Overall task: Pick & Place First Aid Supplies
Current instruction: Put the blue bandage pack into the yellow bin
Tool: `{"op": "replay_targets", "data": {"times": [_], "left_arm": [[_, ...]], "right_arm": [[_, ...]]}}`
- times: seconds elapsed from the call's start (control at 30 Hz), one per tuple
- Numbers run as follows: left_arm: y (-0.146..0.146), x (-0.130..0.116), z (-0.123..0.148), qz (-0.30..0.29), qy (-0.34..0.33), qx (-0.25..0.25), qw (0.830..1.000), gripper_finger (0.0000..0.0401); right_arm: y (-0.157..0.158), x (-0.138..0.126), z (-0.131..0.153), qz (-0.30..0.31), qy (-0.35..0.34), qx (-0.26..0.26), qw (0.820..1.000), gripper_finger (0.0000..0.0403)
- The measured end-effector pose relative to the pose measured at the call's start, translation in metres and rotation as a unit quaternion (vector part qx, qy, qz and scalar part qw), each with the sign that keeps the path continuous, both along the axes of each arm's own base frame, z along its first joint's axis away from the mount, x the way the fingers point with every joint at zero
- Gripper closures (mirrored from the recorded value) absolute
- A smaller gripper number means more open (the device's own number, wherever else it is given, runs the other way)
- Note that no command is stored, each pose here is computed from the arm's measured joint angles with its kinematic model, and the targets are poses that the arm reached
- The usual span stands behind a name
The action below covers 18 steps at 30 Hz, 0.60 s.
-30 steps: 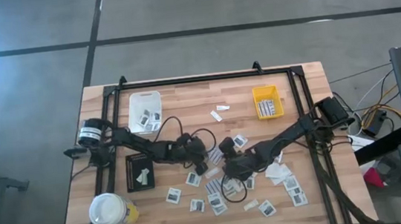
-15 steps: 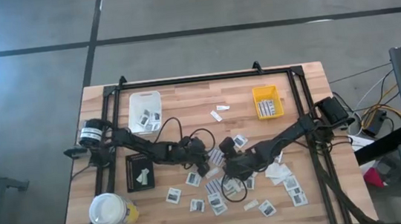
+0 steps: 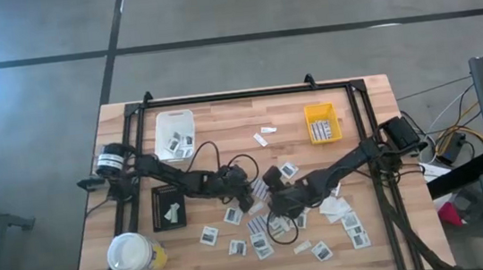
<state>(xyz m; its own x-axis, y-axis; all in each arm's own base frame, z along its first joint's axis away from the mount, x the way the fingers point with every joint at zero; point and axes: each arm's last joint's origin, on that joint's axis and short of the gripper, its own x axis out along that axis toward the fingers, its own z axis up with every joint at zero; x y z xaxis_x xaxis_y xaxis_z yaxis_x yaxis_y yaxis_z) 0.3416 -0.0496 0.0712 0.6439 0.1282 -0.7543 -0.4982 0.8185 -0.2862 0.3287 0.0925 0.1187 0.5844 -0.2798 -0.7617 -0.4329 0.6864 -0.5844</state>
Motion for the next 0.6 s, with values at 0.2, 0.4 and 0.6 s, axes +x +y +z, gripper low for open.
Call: {"op": "replay_targets", "data": {"times": [0.2, 0.4, 0.6], "left_arm": [[0.0, -0.0005, -0.005, 0.019, 0.006, -0.019, 1.0, 0.0291], [0.0007, -0.0011, 0.0028, 0.011, 0.003, 0.013, 1.0, 0.0298], [0.0015, -0.0021, 0.0037, -0.018, 0.013, 0.067, 0.998, 0.0318]], "right_arm": [[-0.0003, 0.0018, 0.0037, 0.01, 0.009, -0.029, 0.999, 0.0294], [-0.0006, 0.002, 0.0057, 0.002, 0.02, -0.03, 0.999, 0.0294], [0.0001, 0.0037, 0.0076, -0.002, 0.015, -0.026, 1.0, 0.0294]]}}
